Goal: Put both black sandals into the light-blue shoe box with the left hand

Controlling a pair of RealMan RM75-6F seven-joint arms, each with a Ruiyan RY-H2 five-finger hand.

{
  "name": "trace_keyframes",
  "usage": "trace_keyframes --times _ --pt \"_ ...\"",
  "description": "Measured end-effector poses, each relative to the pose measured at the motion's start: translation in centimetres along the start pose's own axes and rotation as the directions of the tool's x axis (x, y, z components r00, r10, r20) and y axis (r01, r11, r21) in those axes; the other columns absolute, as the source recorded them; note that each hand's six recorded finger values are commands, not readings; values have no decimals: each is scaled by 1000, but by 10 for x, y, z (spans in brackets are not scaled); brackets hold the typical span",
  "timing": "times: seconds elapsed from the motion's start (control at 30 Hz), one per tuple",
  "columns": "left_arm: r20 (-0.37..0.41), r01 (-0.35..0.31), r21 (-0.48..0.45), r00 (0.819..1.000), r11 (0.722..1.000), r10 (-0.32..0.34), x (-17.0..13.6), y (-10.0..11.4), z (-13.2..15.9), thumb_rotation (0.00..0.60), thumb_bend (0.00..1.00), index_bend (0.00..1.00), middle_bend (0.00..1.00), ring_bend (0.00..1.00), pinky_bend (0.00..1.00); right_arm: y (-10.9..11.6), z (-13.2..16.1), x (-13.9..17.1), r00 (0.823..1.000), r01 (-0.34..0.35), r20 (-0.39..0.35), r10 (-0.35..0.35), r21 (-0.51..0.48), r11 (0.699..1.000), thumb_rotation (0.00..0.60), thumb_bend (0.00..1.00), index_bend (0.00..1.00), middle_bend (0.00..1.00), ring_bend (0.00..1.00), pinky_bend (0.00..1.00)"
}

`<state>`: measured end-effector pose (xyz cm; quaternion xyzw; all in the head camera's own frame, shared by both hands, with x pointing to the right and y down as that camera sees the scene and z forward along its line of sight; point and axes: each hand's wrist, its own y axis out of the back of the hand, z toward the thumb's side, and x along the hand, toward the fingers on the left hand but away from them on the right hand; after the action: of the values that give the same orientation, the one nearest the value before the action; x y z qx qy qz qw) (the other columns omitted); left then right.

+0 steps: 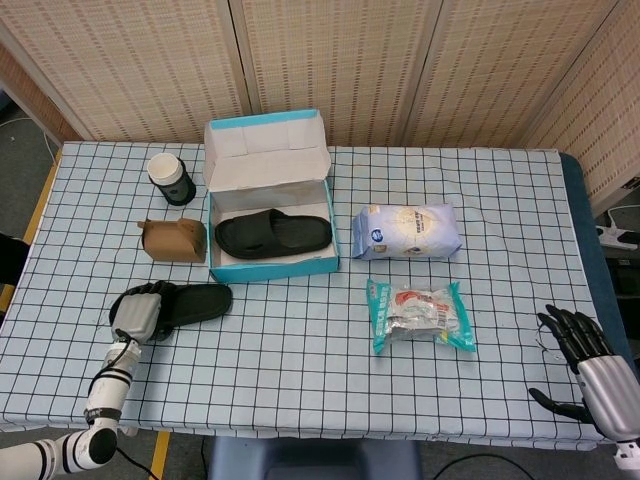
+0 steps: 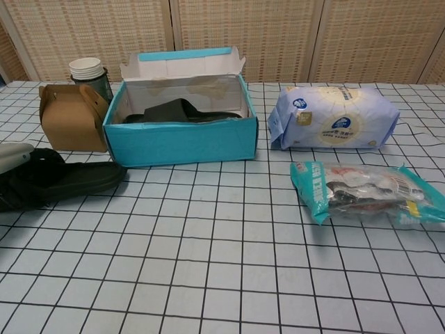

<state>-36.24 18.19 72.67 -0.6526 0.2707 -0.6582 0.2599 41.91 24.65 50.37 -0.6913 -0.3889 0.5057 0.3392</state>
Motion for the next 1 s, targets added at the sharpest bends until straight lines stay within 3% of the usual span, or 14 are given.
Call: trace_keyframes --times 0.17,0.37,0.57,0.8,1.0 --pt "17 -47 0 999 999 47 -10 17 2 600 615 546 621 607 681 -1 0 0 1000 -1 1 1 3 1000 600 65 0 0 0 0" --pt "75 -148 -8 986 989 148 -28 56 20 600 616 544 623 610 685 -5 1 -1 1000 -17 0 17 8 1000 600 65 0 0 0 0" --pt "164 -242 -38 955 969 245 -33 107 58 600 614 541 622 610 686 -10 0 -4 999 -35 5 34 15 999 600 65 0 0 0 0" --pt "285 -341 -28 898 940 334 -12 161 121 600 613 541 622 615 692 -13 -2 -7 999 -47 21 47 24 999 600 64 0 0 0 0" --pt "310 -338 -47 890 940 335 5 178 148 600 612 535 618 615 687 -14 -7 -10 998 -49 43 48 24 999 600 65 0 0 0 0"
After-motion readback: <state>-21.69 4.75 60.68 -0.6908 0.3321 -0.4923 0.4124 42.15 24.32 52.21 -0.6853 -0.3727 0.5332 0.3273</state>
